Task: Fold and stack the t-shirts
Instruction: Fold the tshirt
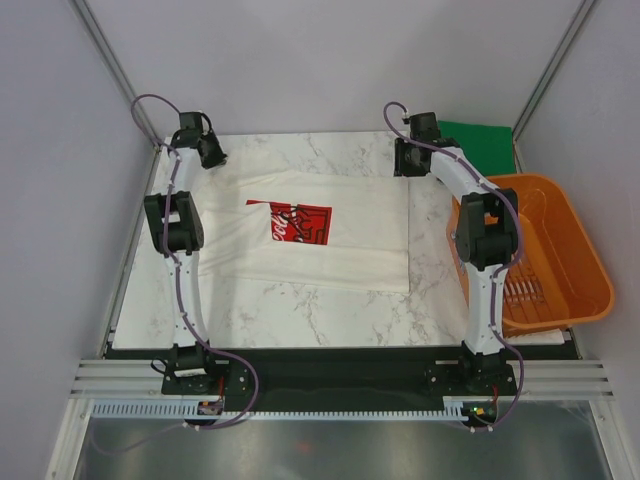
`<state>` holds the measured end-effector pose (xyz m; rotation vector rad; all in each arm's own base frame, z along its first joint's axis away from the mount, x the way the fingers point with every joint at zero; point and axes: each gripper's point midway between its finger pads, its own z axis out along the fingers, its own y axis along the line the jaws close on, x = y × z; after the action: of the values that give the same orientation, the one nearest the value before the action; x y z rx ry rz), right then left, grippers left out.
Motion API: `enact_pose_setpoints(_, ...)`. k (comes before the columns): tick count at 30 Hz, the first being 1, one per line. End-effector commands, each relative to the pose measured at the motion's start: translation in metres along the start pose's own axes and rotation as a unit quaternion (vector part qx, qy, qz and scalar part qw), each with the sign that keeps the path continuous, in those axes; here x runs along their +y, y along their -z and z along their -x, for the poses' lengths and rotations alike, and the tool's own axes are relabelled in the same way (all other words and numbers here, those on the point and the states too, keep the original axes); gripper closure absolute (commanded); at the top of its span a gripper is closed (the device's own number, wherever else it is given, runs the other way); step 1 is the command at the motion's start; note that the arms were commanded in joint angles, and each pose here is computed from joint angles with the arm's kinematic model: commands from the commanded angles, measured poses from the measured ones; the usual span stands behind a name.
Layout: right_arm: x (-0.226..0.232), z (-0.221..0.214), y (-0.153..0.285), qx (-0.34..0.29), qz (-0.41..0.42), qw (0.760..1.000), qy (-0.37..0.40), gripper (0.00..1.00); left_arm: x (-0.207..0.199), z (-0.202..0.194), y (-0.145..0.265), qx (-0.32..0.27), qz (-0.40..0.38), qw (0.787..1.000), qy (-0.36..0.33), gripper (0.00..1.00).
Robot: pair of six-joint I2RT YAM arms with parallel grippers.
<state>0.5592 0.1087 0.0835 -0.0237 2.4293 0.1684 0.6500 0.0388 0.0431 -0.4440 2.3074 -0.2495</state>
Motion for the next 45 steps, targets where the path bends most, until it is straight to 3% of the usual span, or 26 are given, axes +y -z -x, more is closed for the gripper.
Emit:
enact_pose_setpoints(1,-0.007,0.012,-0.007,-0.004,0.006,1.0,0.018,0.54,-0.048,0.083,0.075,-0.095,-0.059,0.994,-0.015,0.98)
enact_pose_setpoints(8,-0.018,0.021,-0.032,-0.014,-0.027,1.0,0.009,0.57,-0.068,0.092,0.094,-0.102,-0.103,0.989,-0.01,0.98)
enact_pose_setpoints(15,-0.025,-0.003,-0.057,0.015,-0.035,0.999,0.008,0.56,-0.055,0.087,0.096,-0.103,-0.073,0.992,-0.025,0.98)
enact_pose_setpoints(24,-0.033,-0.018,-0.077,0.033,-0.038,0.999,0.017,0.56,-0.059,0.084,0.098,-0.099,-0.09,0.99,-0.037,0.98)
enact_pose_setpoints(28,-0.041,-0.021,-0.072,0.042,-0.055,0.997,0.023,0.56,-0.06,0.083,0.097,-0.098,-0.091,0.99,-0.038,0.98)
enact_pose_setpoints(34,-0.051,0.01,-0.056,0.002,-0.075,0.997,0.033,0.54,-0.061,0.085,0.098,-0.101,-0.093,0.99,-0.034,0.98)
enact_pose_setpoints(45,-0.05,0.016,-0.052,-0.004,-0.034,0.999,0.034,0.51,-0.059,0.083,0.093,-0.102,-0.088,0.99,-0.036,0.98)
